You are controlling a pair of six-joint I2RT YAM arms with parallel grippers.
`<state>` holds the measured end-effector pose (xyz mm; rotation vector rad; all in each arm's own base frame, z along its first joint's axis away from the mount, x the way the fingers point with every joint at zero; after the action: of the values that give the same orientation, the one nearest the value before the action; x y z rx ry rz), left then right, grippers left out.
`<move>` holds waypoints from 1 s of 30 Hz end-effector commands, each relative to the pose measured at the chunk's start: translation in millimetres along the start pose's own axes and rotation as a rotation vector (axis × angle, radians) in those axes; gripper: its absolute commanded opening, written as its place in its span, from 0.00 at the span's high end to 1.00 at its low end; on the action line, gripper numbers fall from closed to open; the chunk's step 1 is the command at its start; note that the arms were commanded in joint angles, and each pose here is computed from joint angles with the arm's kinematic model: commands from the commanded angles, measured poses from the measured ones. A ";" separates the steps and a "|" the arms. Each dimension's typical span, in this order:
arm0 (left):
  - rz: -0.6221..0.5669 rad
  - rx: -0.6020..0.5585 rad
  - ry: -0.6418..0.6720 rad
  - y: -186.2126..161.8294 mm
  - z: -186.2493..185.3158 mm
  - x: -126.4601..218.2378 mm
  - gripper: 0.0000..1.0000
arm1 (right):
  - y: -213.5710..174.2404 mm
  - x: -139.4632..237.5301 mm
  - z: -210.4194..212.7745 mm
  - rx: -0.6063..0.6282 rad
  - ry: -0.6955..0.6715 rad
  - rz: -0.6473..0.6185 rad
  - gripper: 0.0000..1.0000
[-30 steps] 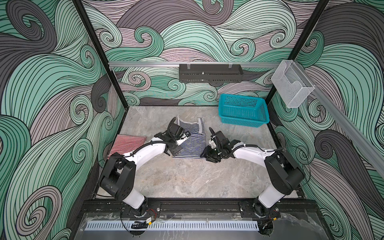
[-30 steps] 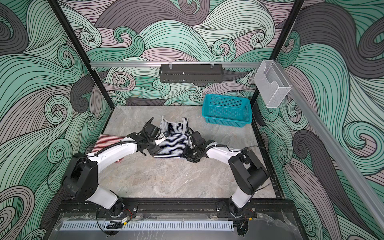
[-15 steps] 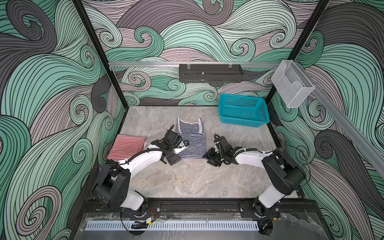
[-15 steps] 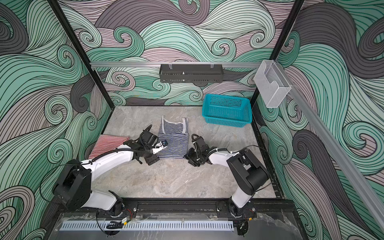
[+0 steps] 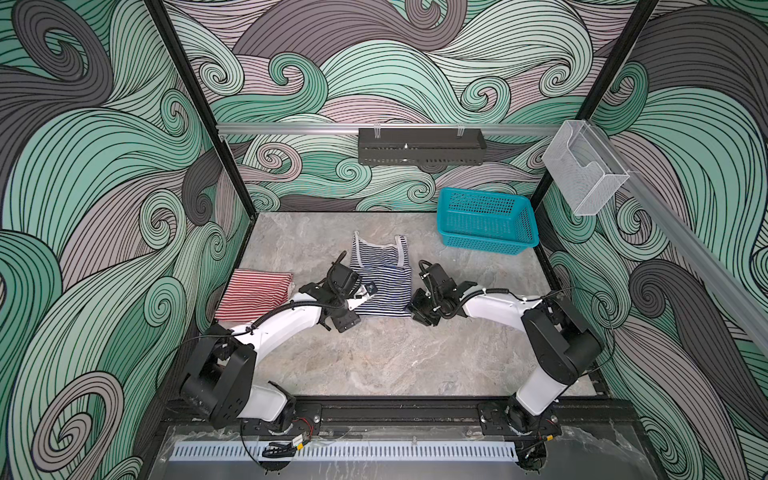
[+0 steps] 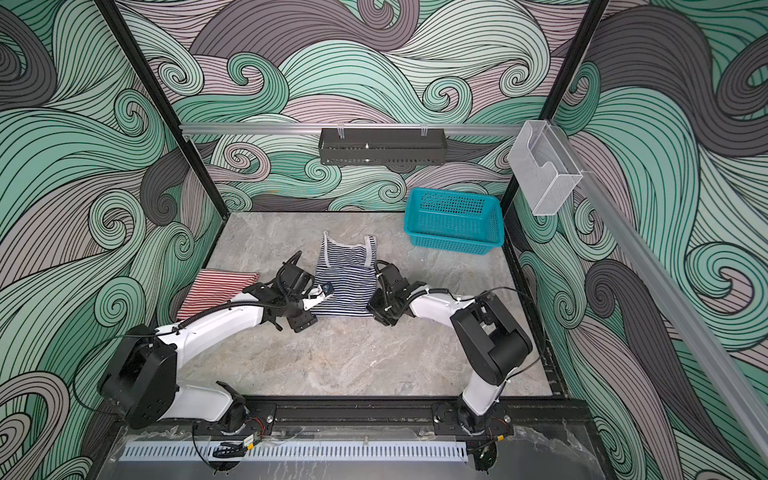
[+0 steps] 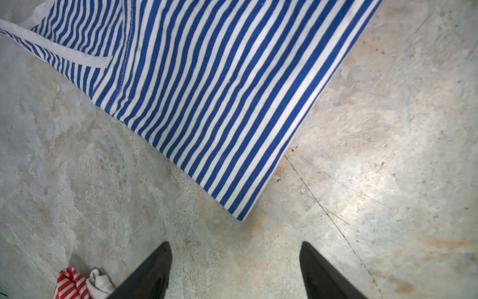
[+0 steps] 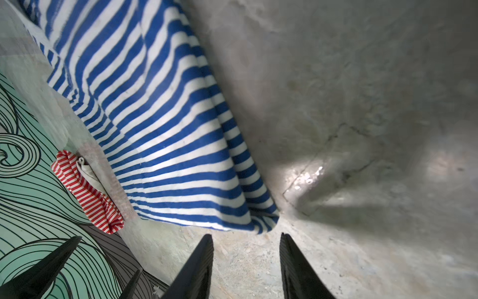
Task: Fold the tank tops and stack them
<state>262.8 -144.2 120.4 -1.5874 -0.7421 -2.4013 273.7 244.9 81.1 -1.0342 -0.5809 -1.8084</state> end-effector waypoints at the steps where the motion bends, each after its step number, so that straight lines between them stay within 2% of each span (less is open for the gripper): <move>1: -0.018 -0.018 0.020 1.7 1.6 3.9 0.19 | -2.6 -4.8 -15.5 0.002 -0.122 0.017 0.56; 13: -0.042 -0.023 0.039 2.8 2.8 4.4 0.19 | -9.3 -16.2 -25.9 -0.009 -0.206 0.042 0.58; 22: -0.057 -0.021 0.042 3.1 2.2 5.5 0.20 | -9.4 2.8 -6.8 0.015 -0.152 0.016 0.58; 30: -0.060 -0.019 0.040 4.0 1.9 2.3 0.20 | -1.9 -0.4 5.9 0.005 -0.096 0.009 0.58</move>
<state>264.0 -144.3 119.1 -1.5553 -0.7584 -2.4496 265.9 246.8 72.4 -1.1542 -0.6459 -1.7107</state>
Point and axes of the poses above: each gripper's point midway between its finger pads, its own x axis back along the fingers, its own z axis along the line the jaws close on, y = z × x, the point moved 5 cm from there along x, back along the fingers
